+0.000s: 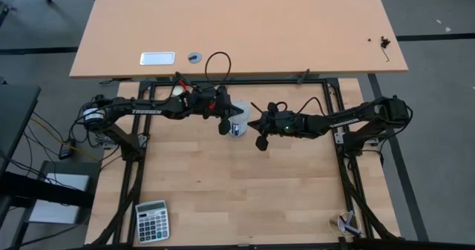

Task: Screw lightbulb
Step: Insert the lightbulb into the lamp

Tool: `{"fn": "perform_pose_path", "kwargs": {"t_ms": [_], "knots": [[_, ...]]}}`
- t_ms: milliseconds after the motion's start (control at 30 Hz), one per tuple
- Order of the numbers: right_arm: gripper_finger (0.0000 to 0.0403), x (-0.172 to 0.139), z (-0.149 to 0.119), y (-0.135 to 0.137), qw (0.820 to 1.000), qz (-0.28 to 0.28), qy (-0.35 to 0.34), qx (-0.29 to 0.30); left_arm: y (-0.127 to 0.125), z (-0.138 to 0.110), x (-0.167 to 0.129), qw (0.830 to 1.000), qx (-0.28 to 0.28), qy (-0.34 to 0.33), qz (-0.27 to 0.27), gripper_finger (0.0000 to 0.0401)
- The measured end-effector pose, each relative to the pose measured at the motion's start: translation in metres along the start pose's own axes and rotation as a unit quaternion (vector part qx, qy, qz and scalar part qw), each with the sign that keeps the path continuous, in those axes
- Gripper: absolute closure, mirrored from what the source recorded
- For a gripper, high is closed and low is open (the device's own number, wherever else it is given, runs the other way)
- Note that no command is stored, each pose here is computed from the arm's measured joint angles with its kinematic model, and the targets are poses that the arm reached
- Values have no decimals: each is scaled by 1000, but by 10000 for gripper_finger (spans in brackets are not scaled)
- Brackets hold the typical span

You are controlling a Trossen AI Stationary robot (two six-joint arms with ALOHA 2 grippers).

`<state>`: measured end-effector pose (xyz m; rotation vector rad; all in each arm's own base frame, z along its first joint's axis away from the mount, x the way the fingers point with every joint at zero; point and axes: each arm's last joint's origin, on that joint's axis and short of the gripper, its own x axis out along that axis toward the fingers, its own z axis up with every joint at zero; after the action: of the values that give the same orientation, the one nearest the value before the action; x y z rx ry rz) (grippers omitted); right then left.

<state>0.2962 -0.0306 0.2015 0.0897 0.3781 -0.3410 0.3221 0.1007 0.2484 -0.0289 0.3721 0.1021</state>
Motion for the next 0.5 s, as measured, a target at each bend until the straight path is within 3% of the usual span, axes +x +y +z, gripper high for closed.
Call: {"fn": "perform_pose_path", "kwargs": {"t_ms": [500], "knots": [[392, -6, 5, 4, 1000, 12, -9, -8, -1, 3, 0, 1000, 4, -19, -22, 401]]}}
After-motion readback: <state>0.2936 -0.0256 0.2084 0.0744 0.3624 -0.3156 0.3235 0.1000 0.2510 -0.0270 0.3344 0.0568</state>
